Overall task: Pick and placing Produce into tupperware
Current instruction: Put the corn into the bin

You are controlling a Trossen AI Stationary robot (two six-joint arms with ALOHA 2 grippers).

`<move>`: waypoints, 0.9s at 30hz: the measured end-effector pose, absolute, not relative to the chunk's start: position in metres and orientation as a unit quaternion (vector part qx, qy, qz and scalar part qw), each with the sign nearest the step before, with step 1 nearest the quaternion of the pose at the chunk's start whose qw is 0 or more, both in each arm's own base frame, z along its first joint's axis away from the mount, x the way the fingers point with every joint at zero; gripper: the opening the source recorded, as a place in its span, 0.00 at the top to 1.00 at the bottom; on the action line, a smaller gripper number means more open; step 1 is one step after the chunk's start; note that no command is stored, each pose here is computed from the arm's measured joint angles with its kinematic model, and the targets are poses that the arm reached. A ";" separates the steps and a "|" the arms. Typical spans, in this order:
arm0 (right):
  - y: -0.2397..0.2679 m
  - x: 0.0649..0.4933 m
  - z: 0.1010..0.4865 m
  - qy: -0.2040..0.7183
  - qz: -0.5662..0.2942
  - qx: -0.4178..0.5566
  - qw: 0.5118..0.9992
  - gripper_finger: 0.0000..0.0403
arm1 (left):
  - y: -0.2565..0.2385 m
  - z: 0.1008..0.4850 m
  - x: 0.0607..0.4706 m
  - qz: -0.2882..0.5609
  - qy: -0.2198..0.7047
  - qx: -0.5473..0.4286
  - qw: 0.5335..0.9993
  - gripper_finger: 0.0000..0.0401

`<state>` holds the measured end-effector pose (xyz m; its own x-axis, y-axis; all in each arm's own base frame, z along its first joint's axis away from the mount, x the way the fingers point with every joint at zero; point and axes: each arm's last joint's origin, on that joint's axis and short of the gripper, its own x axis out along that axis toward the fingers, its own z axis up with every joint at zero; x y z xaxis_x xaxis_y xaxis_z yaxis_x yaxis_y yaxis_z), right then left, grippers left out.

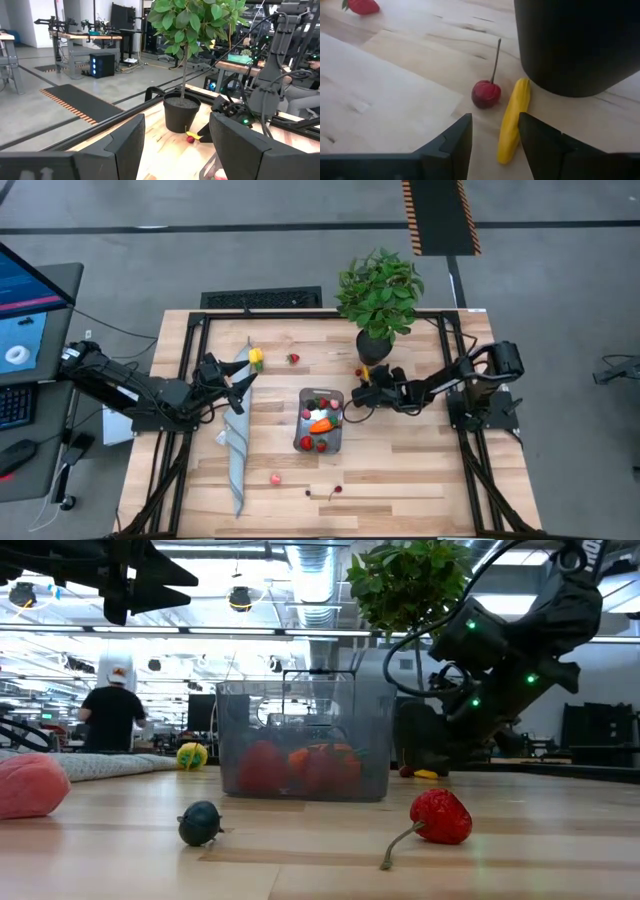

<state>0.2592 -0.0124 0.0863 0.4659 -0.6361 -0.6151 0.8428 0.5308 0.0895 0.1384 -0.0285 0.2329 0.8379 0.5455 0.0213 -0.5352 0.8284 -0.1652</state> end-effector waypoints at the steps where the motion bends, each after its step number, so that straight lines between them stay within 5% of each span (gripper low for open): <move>1: -0.013 0.259 0.086 0.266 -0.443 0.197 0.833 0.56 | -0.029 0.233 0.138 0.283 -0.034 -0.076 0.956 0.47; 10: -0.017 0.258 0.085 0.270 -0.447 0.207 0.827 0.64 | -0.029 0.233 0.138 0.283 -0.034 -0.077 0.956 0.47; 23: -0.008 0.259 0.085 0.278 -0.425 0.210 0.836 0.95 | -0.029 0.233 0.138 0.281 -0.034 -0.077 0.956 0.47; 27: 0.002 0.259 0.087 0.283 -0.406 0.208 0.844 0.97 | -0.029 0.233 0.138 0.281 -0.034 -0.077 0.956 0.47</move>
<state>0.2590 0.0018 0.0872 0.5107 -0.5674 -0.6459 0.8027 0.5837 0.1220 0.1384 -0.0286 0.2328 0.8395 0.5429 0.0213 -0.5326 0.8300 -0.1657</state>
